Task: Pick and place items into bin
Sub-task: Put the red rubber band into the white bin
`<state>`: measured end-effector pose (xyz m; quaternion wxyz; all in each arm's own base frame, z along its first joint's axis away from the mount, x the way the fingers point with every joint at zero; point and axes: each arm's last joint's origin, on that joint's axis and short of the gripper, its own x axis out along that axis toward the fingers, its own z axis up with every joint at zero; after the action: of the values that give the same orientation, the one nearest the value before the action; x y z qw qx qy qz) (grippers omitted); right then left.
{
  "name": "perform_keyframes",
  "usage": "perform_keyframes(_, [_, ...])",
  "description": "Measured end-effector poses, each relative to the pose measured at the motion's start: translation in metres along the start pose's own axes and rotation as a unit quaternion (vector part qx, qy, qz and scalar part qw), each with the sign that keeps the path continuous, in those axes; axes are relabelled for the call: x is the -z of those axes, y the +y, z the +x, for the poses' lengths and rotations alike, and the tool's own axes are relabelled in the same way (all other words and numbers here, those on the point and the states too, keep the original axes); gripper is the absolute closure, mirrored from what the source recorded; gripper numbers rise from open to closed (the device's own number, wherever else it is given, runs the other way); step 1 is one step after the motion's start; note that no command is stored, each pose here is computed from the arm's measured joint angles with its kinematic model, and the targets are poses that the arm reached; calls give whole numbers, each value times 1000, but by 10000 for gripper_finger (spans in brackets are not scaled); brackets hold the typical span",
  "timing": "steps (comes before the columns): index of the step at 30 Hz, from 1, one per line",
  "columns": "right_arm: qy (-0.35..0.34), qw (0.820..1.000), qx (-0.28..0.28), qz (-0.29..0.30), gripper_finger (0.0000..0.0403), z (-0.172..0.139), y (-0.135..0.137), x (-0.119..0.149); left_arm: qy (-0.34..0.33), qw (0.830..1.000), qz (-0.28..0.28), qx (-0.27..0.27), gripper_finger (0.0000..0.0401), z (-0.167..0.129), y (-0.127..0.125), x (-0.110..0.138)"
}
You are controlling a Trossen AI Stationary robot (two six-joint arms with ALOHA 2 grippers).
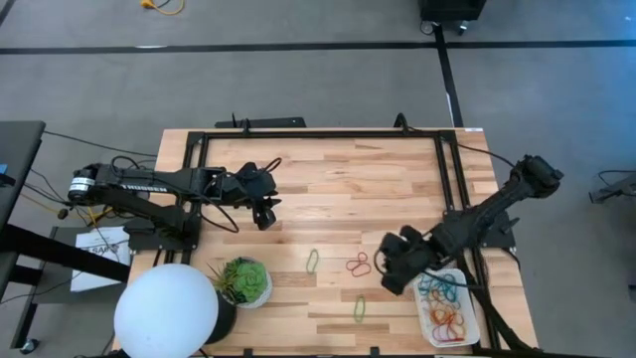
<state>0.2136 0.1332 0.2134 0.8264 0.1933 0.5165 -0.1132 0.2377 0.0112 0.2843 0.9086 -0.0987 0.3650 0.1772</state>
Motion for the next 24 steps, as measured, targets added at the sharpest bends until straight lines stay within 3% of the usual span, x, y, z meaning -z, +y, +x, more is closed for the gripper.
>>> perform_keyframes(15, [30,994,83,63,328,63,-21,-30,0,1000,2,0,297,0,0,0])
perform_keyframes(24, [106,985,58,123,328,77,-22,-26,0,1000,6,0,297,0,0,0])
